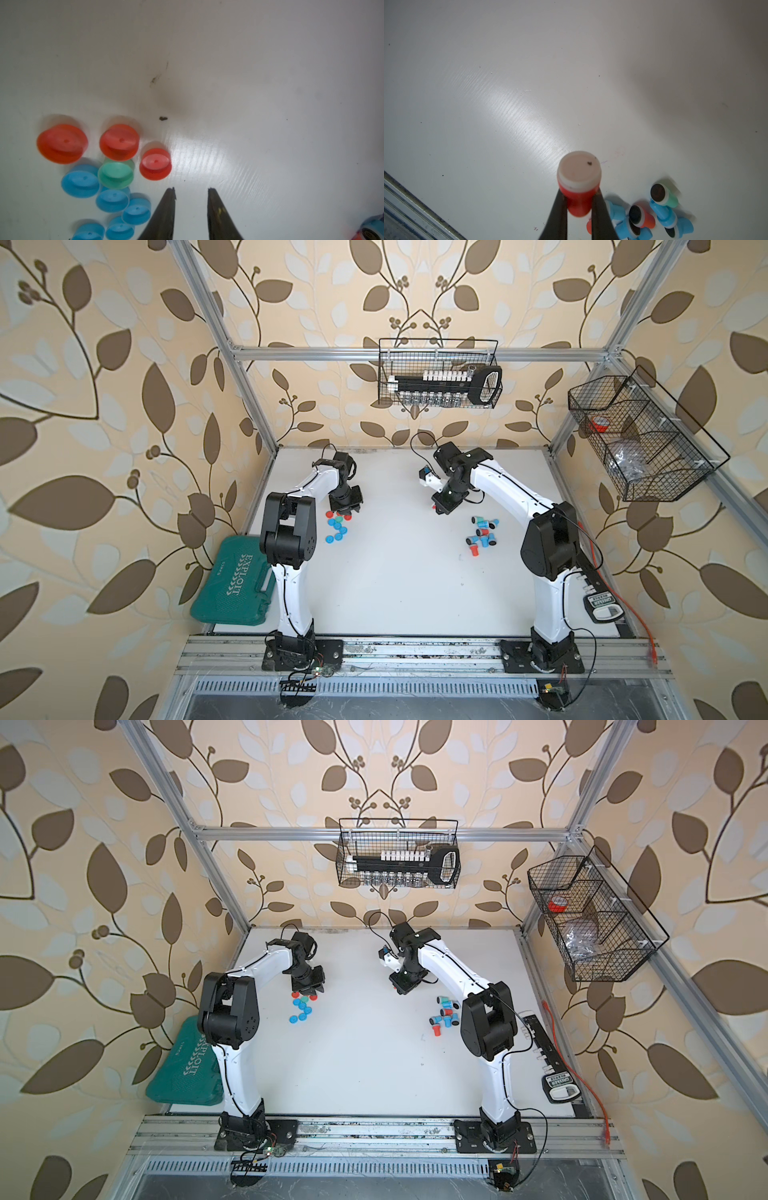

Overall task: Close the stamp cap
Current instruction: Move the cover to the center of the board.

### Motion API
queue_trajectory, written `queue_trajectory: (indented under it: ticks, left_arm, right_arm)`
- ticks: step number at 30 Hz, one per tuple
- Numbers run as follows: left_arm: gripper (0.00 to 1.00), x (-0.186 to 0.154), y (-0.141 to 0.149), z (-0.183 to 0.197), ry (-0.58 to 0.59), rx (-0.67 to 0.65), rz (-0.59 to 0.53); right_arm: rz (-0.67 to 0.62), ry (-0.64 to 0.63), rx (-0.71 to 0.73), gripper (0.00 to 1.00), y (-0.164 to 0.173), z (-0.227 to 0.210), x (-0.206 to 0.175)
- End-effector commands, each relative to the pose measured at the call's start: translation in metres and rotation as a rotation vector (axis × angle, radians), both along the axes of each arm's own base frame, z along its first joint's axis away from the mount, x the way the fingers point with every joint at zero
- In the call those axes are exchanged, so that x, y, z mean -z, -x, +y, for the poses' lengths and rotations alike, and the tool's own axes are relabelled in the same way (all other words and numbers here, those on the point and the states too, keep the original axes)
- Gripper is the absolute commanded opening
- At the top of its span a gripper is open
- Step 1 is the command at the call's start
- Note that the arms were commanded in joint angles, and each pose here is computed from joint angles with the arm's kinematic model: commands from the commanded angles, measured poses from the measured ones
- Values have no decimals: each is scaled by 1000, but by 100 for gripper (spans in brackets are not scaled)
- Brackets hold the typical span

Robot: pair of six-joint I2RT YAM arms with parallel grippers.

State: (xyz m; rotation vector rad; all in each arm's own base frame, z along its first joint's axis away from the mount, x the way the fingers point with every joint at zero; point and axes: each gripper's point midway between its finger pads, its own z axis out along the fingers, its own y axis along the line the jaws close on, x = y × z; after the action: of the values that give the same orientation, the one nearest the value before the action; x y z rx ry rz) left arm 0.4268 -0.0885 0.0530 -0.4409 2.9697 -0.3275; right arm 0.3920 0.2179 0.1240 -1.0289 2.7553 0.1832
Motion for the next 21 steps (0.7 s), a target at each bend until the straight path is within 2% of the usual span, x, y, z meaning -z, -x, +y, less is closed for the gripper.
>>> queue_trajectory:
  ticks: [1, 21]
  left_arm:
    - [28, 2, -3, 6, -30, -2, 19]
    - [26, 24, 0, 21, -76, -10, 60]
  right_arm:
    - [23, 5, 11, 0, 2, -1, 6]
    - [45, -10, 8, 0, -2, 5, 15]
